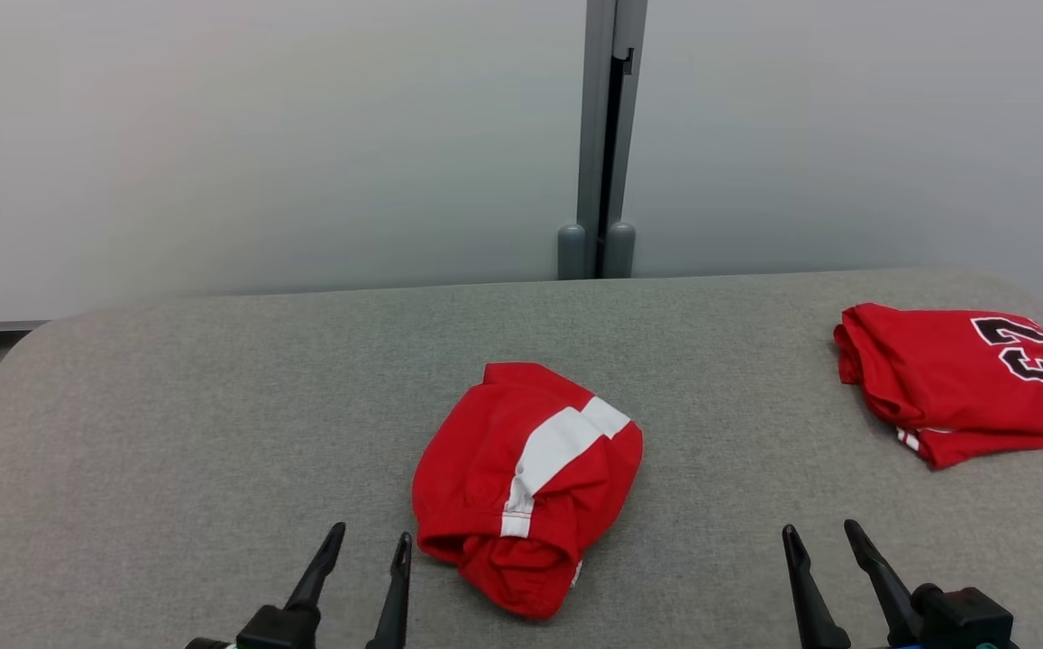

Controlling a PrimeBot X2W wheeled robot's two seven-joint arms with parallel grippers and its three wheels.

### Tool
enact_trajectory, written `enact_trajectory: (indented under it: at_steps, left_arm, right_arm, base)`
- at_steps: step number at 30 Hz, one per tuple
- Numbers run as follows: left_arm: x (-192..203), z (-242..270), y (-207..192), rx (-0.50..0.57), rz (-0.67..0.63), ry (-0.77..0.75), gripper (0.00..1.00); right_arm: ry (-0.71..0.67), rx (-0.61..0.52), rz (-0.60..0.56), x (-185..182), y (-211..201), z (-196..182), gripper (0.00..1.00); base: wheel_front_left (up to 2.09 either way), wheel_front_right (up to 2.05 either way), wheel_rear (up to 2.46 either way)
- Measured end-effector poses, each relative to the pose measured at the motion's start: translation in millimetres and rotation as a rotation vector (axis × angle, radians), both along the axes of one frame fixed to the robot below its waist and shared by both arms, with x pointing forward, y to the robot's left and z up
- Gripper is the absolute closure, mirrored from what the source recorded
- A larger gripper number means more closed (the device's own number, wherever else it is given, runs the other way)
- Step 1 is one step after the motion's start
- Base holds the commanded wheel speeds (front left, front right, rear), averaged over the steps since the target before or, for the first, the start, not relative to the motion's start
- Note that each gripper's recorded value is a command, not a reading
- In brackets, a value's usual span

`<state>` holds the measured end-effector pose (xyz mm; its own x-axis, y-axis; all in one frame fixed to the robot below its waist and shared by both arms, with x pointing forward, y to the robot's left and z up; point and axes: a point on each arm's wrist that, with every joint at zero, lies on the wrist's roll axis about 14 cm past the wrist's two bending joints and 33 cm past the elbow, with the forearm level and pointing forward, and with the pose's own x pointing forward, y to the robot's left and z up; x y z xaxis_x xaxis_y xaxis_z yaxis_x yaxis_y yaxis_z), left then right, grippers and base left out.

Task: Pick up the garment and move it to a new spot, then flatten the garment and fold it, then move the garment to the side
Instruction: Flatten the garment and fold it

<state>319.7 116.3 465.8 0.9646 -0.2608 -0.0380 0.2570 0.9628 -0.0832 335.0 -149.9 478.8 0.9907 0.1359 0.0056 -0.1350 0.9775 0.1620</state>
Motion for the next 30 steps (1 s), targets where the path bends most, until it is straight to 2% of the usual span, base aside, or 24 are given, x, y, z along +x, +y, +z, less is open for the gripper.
enact_trajectory:
  at_steps: [14, 30]
  left_arm:
    - [2.6, -43.7, -83.5, -0.060, -0.250, 0.187, 0.00]
    - [23.5, -54.7, -110.0, -0.152, -0.293, 0.287, 0.00]
  right_arm:
    - [0.032, -0.012, -0.097, -8.1, -30.2, -6.9, 0.00]
    - [0.046, -0.021, -0.148, -14.5, -45.8, -8.9, 0.00]
  base:
    - [0.00, 0.00, 0.00]
    - [0.00, 0.00, 0.00]
